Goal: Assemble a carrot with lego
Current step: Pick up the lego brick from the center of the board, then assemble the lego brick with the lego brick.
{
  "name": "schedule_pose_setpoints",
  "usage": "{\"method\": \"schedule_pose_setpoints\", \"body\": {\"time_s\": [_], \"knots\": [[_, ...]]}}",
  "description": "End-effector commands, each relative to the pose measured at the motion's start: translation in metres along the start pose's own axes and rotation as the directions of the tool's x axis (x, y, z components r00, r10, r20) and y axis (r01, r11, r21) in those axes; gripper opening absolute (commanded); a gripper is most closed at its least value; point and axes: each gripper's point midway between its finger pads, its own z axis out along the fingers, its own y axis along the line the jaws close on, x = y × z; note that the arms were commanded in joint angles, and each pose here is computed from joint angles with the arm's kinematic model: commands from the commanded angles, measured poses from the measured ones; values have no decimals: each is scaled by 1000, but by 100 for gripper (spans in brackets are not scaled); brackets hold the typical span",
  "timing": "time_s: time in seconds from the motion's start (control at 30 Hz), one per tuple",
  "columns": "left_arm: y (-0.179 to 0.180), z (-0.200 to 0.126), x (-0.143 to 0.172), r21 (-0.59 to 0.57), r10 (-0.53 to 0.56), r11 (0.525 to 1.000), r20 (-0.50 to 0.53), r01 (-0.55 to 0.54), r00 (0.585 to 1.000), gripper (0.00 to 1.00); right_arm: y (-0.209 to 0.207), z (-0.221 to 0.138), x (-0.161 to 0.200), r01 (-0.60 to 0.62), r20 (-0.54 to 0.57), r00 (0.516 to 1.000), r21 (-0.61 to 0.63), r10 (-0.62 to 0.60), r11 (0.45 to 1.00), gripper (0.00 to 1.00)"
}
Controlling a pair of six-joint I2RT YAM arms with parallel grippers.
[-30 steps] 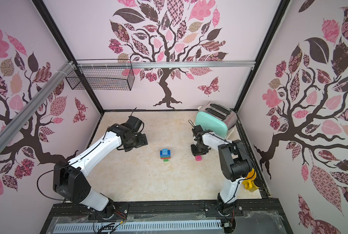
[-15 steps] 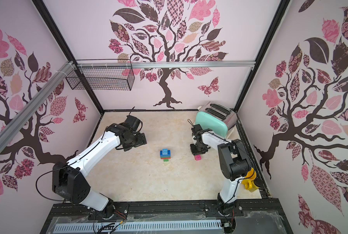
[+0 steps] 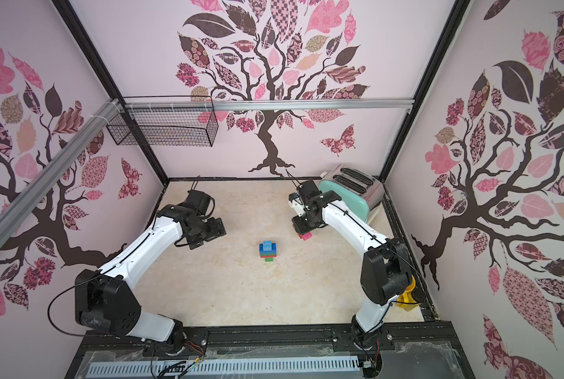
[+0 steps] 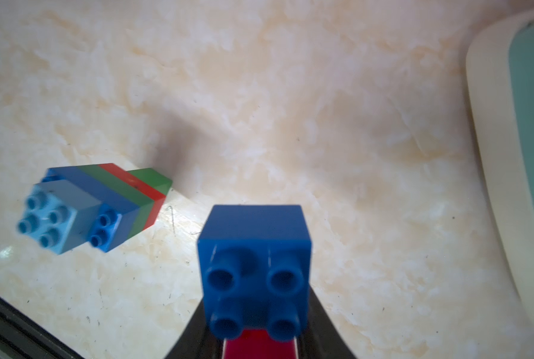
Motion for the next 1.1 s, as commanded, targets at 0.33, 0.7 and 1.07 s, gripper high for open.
{"method": "schedule_pose_setpoints", "body": {"time_s": [0.33, 0.7, 1.07], "knots": [[20, -3, 12, 50, 19, 999, 2, -19, 1000, 89, 104, -24, -33, 519, 13, 853, -138, -522, 844, 0], [33, 0, 20, 53, 28, 998, -4, -28, 1000, 90, 123, -4, -29, 650, -54, 747, -144, -662, 746, 0], [36, 4, 23, 47, 28, 999, -19, -27, 999, 90, 129, 11, -22, 719, -91, 669, -171, -738, 673, 0]]}}
